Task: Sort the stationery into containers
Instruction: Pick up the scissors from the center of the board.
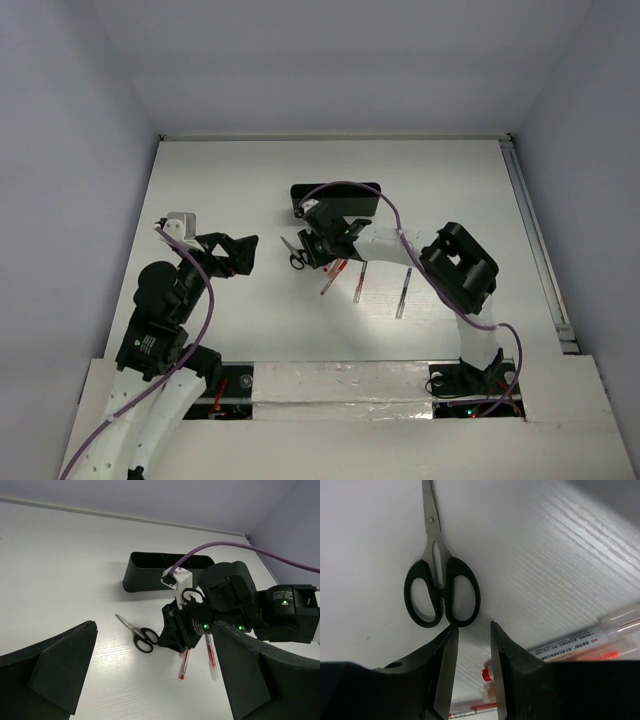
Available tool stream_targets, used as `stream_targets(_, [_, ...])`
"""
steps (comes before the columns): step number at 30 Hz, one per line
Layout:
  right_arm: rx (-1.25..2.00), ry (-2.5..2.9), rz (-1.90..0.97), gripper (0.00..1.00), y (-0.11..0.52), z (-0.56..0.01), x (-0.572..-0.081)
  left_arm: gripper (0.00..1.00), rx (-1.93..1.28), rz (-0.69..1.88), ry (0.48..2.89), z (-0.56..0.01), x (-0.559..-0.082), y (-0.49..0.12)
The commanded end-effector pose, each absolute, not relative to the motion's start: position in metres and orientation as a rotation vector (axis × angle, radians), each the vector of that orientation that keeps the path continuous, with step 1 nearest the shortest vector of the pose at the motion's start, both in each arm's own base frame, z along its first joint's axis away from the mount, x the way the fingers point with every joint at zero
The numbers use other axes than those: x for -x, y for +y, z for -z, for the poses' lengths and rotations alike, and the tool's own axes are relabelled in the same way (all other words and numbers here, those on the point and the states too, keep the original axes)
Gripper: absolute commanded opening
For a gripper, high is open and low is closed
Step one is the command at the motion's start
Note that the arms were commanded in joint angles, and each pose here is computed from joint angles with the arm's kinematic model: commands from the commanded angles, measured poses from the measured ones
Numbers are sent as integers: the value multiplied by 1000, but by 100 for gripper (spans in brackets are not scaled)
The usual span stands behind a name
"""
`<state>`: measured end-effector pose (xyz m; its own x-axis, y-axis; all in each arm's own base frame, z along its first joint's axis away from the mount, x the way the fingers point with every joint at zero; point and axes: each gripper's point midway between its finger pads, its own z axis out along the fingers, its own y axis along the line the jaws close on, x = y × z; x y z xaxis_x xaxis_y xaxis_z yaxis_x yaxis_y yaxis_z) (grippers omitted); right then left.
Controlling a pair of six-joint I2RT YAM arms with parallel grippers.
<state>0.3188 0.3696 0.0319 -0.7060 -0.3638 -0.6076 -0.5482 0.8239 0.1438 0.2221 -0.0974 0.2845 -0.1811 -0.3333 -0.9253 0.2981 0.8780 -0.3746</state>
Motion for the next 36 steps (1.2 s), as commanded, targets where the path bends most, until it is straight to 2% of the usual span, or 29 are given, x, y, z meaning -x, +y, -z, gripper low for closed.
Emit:
stream_targets(1, [645, 2362, -487, 38, 395, -48, -328, 99, 19, 574, 1639, -292, -226, -100])
stream_targets(14, [600, 2360, -425, 38, 391, -50, -338, 99, 18, 578, 1636, -292, -226, -100])
stream_targets(25, [614, 2388, -318, 34, 382, -29, -344, 99, 37, 571, 1648, -289, -228, -99])
stream_targets(32, [640, 2377, -247, 12, 378, -27, -341, 99, 76, 552, 1692, -280, -235, -96])
stream_targets(33, [650, 2365, -252, 6, 381, -32, -338, 99, 80, 550, 1692, -280, -235, -96])
stream_targets(36, [648, 2344, -273, 0, 383, -39, -339, 99, 86, 550, 1687, -281, -235, -95])
